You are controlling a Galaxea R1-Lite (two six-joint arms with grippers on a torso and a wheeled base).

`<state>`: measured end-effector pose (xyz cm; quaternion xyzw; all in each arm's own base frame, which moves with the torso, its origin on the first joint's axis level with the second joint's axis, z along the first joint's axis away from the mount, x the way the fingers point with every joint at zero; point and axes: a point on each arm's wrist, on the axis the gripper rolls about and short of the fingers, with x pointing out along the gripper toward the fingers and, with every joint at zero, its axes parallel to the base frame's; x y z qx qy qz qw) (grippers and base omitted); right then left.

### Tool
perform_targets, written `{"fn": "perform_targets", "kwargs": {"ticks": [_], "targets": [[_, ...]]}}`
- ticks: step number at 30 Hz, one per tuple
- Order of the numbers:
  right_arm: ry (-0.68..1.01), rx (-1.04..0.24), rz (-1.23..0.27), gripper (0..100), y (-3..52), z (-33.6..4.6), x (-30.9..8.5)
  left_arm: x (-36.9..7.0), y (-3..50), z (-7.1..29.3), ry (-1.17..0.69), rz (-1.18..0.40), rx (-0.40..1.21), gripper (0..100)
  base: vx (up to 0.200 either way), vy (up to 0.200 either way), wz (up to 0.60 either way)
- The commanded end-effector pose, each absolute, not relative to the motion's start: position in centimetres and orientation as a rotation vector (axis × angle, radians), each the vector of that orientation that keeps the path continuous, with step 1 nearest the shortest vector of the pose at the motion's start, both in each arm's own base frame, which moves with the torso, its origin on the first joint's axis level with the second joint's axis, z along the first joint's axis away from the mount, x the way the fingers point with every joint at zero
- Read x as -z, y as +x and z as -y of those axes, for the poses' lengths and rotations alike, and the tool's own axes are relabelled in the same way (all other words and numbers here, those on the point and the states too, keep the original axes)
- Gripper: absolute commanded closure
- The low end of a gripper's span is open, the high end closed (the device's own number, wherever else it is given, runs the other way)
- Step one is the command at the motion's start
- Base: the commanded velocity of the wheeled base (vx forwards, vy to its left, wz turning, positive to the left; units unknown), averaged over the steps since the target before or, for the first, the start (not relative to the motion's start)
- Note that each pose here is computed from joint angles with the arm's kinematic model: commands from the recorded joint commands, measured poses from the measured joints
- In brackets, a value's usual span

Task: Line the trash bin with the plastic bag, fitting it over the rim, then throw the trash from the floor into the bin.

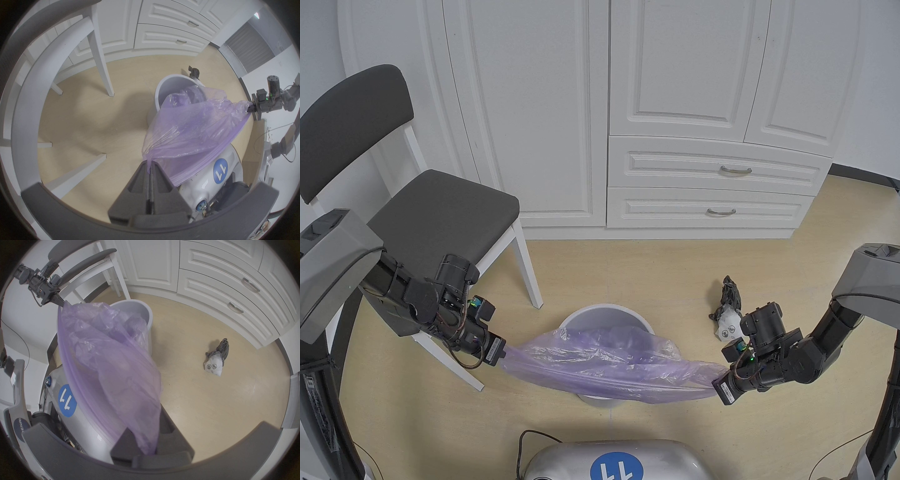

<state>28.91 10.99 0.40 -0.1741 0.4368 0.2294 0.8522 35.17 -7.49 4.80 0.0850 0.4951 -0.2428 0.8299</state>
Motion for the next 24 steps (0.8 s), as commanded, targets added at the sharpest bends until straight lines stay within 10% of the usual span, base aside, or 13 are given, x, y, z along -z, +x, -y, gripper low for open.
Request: {"fn": "perform_targets", "kwargs": {"ticks": [1, 24], "targets": [[-0.383, -0.492, -0.923, 100, 28.8, -11.1, -0.9, -5.4, 35.5, 6.9, 0.195, -1.049, 0.524, 100, 0.0, 0.0, 0.0], [-0.353, -0.471, -0.834, 100, 30.5, -11.8, 6.2, 2.6, 38.4, 9.2, 0.118, -0.925, 0.497, 100, 0.0, 0.0, 0.0]]}}
